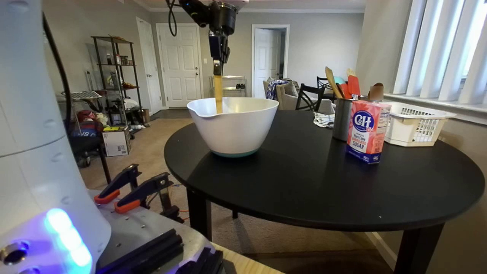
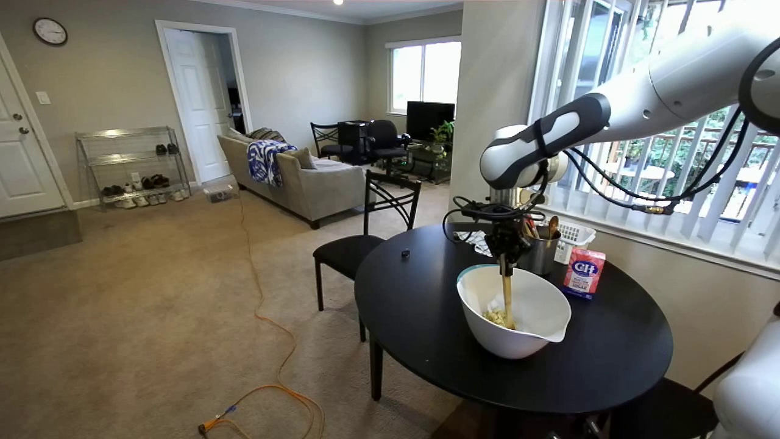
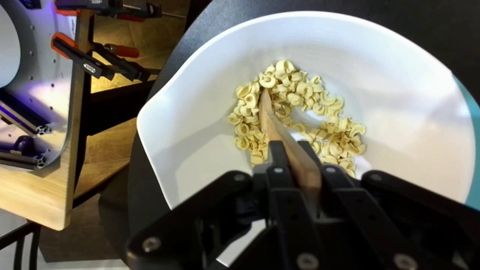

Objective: Use the spoon to stir in the bowl

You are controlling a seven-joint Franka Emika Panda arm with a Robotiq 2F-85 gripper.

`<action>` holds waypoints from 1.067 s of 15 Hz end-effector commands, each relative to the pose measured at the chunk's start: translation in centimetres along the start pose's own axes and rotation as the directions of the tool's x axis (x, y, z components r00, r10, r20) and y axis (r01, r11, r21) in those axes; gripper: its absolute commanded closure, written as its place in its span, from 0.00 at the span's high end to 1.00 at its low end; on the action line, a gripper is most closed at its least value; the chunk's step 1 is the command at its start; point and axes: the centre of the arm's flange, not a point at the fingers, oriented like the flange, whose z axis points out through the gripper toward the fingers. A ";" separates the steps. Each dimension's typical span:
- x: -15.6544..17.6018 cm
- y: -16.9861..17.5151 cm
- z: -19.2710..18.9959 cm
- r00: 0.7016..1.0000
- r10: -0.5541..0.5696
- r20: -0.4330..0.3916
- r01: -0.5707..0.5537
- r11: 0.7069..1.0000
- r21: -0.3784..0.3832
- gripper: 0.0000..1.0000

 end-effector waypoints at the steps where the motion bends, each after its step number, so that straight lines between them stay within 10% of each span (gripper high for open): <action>1: -0.7 -0.9 1.2 0.997 0.070 0.044 -0.073 0.995 0.061 0.03; 9: -0.4 -1.5 0.3 0.975 0.182 0.129 -0.204 0.961 0.189 0.03; 16: 0.3 -1.3 -0.3 0.971 0.238 0.033 -0.237 0.927 0.292 0.03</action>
